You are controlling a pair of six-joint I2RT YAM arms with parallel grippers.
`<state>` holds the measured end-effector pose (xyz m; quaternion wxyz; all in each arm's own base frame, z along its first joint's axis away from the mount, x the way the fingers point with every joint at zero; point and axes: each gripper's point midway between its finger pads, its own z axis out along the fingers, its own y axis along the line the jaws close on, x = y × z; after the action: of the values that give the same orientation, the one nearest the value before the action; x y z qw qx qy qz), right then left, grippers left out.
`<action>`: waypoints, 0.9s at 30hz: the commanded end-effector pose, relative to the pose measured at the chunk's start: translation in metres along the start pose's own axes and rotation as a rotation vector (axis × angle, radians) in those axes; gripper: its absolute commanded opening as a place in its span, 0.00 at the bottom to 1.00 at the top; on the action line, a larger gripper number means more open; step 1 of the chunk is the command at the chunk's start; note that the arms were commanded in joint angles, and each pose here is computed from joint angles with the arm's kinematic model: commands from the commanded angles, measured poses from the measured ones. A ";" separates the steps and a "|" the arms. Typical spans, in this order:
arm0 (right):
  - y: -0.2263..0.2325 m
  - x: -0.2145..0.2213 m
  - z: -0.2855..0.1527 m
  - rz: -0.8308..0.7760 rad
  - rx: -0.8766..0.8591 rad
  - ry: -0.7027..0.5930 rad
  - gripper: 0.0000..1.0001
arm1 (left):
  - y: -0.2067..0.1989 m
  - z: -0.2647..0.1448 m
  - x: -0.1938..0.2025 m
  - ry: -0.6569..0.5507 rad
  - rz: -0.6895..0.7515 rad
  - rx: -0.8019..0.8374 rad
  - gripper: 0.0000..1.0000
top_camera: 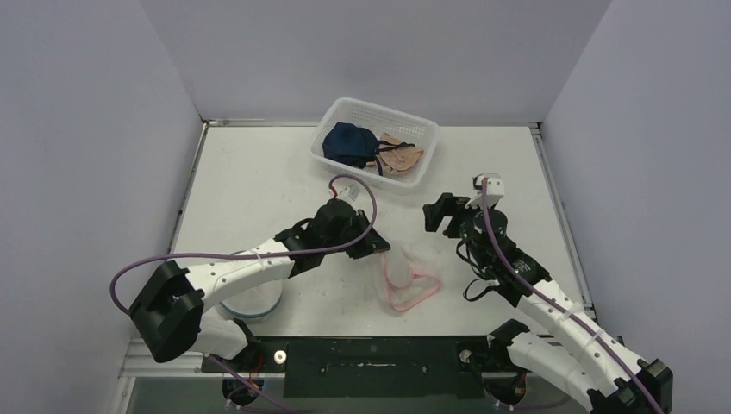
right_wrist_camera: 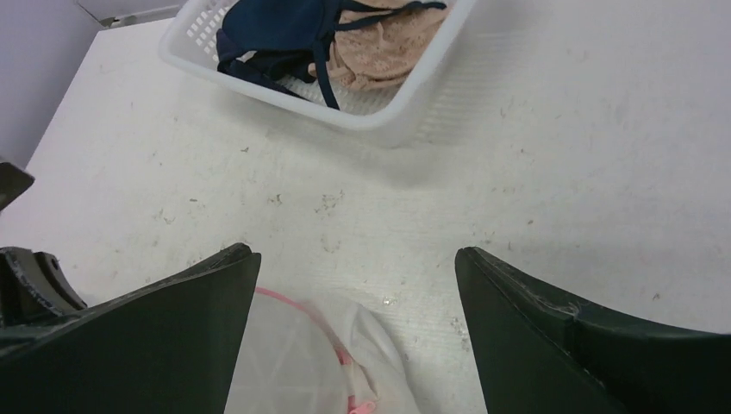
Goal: Unzip the laundry bag and remove the bra
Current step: Close the laundry bag at the center of the board.
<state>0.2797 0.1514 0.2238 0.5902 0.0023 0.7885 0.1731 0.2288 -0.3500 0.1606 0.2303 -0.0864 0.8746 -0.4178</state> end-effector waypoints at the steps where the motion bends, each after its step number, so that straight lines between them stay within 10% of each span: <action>1: 0.008 0.032 0.000 0.235 -0.161 0.134 0.86 | -0.044 -0.029 -0.019 -0.087 0.094 0.257 0.00; 14: -0.011 0.068 -0.019 0.404 -0.182 0.100 0.84 | -0.136 -0.121 -0.039 -0.122 0.495 0.631 0.00; 27: -0.014 0.032 -0.058 0.487 -0.186 -0.037 0.84 | -0.113 -0.123 -0.003 0.162 0.638 0.781 0.00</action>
<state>0.2202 0.1361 0.1967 0.5417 0.1219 0.7356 0.3880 0.1853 -0.3331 0.3126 0.3112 0.2498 0.6891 -0.6049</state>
